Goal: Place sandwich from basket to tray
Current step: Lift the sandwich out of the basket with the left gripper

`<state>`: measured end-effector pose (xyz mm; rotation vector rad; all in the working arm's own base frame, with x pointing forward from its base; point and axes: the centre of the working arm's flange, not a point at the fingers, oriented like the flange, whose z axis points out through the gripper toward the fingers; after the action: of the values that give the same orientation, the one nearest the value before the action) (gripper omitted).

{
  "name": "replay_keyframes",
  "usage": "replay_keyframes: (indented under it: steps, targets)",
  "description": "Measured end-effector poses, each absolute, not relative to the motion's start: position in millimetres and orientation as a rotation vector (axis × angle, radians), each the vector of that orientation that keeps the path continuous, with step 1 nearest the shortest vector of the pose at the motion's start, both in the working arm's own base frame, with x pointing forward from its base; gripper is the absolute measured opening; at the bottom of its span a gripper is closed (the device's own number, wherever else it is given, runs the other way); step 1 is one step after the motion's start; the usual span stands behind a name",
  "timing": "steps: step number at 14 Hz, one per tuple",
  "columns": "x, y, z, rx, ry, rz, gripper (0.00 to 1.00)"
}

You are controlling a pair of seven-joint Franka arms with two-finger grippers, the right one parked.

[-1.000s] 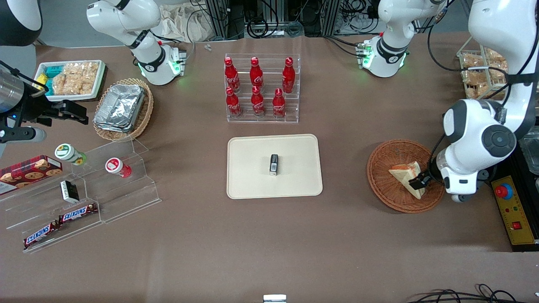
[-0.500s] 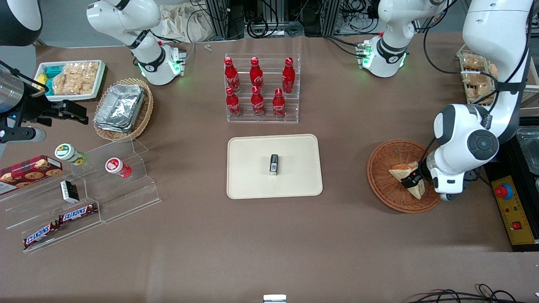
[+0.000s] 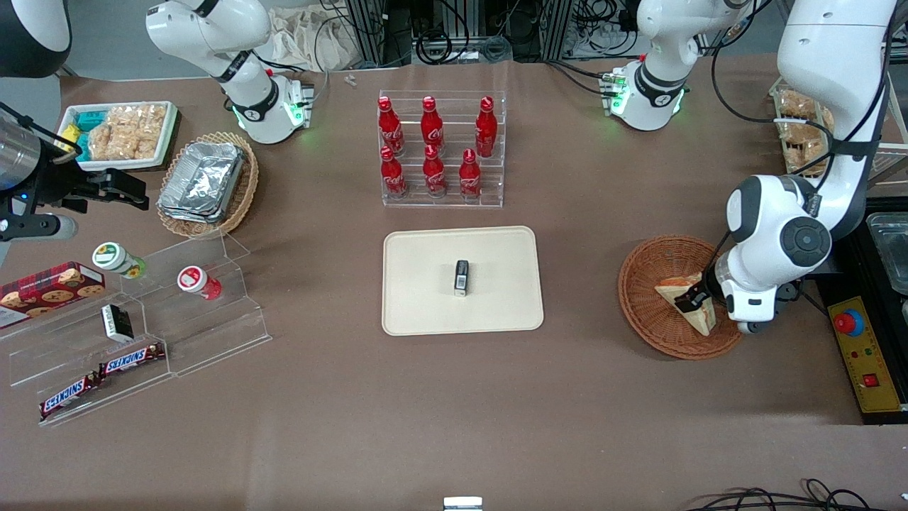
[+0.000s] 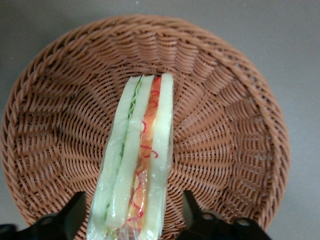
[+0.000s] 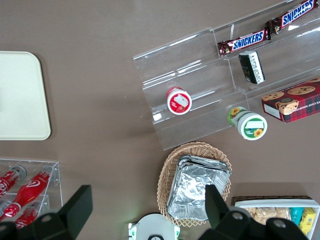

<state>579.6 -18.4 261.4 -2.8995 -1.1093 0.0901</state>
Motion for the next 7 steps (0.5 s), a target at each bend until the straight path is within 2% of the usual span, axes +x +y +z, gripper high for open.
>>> replay_keyframes:
  steps: [3,7]
  targets:
    - [578.9,-18.1,250.8,-2.899,-1.111,0.109,0.48]
    - [584.4,-18.0,256.8,-2.905,-1.112,0.085,0.24]
